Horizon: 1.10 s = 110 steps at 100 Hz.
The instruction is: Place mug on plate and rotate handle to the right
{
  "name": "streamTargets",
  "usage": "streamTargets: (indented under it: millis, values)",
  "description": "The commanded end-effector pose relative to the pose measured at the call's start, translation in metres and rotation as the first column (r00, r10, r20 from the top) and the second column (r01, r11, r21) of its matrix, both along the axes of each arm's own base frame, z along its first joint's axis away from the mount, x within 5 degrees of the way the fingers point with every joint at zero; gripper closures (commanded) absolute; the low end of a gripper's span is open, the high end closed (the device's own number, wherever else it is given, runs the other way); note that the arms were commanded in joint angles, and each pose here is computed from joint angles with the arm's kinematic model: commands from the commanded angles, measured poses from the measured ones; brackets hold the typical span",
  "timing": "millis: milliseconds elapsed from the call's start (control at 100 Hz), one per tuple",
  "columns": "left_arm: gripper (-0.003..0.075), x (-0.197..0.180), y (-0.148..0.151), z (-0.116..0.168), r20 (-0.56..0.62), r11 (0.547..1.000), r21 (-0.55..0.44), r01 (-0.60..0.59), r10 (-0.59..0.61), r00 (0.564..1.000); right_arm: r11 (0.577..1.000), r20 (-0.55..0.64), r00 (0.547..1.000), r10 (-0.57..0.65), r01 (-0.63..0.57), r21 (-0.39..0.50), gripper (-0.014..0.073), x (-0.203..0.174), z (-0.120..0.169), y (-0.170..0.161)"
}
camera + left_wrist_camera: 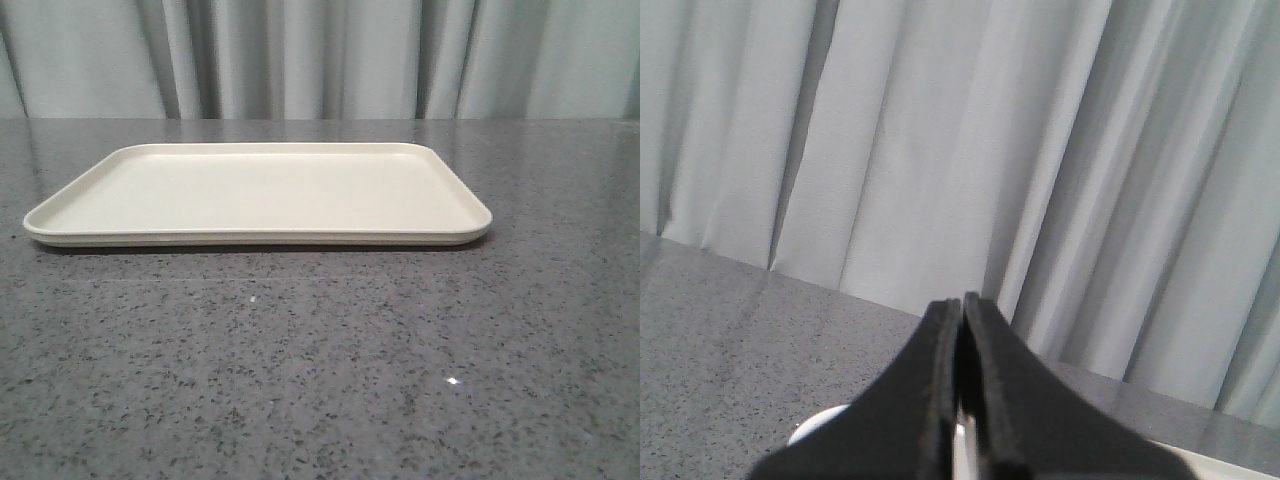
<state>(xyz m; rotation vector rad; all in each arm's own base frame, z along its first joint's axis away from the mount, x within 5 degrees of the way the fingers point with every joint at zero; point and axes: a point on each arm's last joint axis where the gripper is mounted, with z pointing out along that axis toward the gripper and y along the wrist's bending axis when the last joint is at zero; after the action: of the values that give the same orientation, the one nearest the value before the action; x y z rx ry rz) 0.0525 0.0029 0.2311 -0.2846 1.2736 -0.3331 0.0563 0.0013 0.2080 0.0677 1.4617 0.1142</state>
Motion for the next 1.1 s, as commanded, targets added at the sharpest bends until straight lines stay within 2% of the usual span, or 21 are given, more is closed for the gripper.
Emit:
streamTargets:
  millis: [0, 120, 250, 610, 840, 980, 1090]
  values:
    - [0.0740, -0.009, 0.001, 0.020, 0.115, 1.000, -0.020, -0.005, 0.008, 0.993, 1.000, 0.126, 0.992, 0.002, -0.006, 0.029, 0.0704, -0.005, 0.019, 0.000]
    - [0.0740, -0.011, -0.001, 0.030, 0.068, 1.000, -0.014, 0.020, -0.019, 0.997, 0.999, 0.119, 0.993, 0.005, -0.011, 0.048, 0.0704, -0.008, 0.031, 0.000]
    - [0.0740, -0.017, -0.002, 0.049, 0.084, 1.000, -0.002, 0.031, -0.031, 0.996, 0.999, 0.124, 0.992, 0.008, -0.014, 0.048, 0.0704, -0.014, 0.052, 0.000]
    - [0.0741, -0.023, -0.004, 0.115, 0.108, 0.999, 0.019, 0.047, -0.048, 0.993, 0.999, 0.229, 0.973, 0.010, -0.022, 0.048, 0.0704, -0.026, 0.135, 0.000]
    - [0.0740, -0.020, -0.006, 0.156, 0.072, 0.996, 0.082, 0.041, -0.047, 0.996, 0.999, 0.224, 0.975, 0.012, -0.023, 0.046, 0.0694, -0.023, 0.179, 0.000]
    - [0.0740, -0.011, -0.006, 0.177, -0.013, 0.989, 0.146, 0.035, -0.033, 0.999, 0.999, 0.220, 0.975, 0.014, -0.025, 0.045, 0.0576, -0.018, 0.199, 0.000]
    - [0.0739, -0.001, -0.006, 0.193, -0.085, 0.981, 0.193, 0.030, -0.013, 0.996, 0.999, 0.233, 0.972, 0.015, -0.026, 0.045, 0.0410, -0.017, 0.208, 0.000]
